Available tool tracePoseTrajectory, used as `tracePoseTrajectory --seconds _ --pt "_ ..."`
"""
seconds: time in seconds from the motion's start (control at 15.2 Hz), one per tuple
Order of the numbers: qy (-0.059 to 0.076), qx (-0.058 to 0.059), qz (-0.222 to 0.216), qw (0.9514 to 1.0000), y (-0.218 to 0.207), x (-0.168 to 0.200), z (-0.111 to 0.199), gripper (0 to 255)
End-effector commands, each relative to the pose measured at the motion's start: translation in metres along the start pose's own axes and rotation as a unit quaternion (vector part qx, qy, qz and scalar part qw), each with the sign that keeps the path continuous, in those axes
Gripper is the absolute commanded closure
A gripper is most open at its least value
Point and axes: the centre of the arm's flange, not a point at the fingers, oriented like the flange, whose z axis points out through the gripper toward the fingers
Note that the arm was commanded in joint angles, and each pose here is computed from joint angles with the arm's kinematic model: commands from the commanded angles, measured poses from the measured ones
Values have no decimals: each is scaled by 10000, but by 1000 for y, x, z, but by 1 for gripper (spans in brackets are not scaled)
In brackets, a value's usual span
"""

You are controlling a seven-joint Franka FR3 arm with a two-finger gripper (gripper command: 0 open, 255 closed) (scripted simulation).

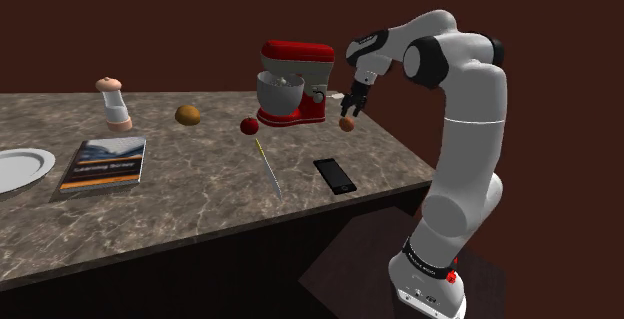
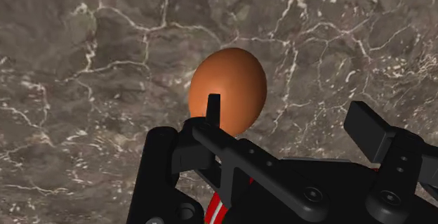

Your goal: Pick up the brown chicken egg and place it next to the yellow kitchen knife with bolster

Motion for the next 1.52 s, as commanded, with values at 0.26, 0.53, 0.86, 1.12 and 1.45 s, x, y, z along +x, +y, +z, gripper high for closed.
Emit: tracePoseTrajectory --seconds 0.26,0.53,0.86,1.12,1.45 --pt "64 48 13 10000 39 26 22 0" --pt "64 48 13 10000 38 26 43 0" --pt "64 48 13 10000 38 26 51 0" --pt "64 48 13 10000 38 26 51 0" --pt "64 48 13 10000 38 26 51 255"
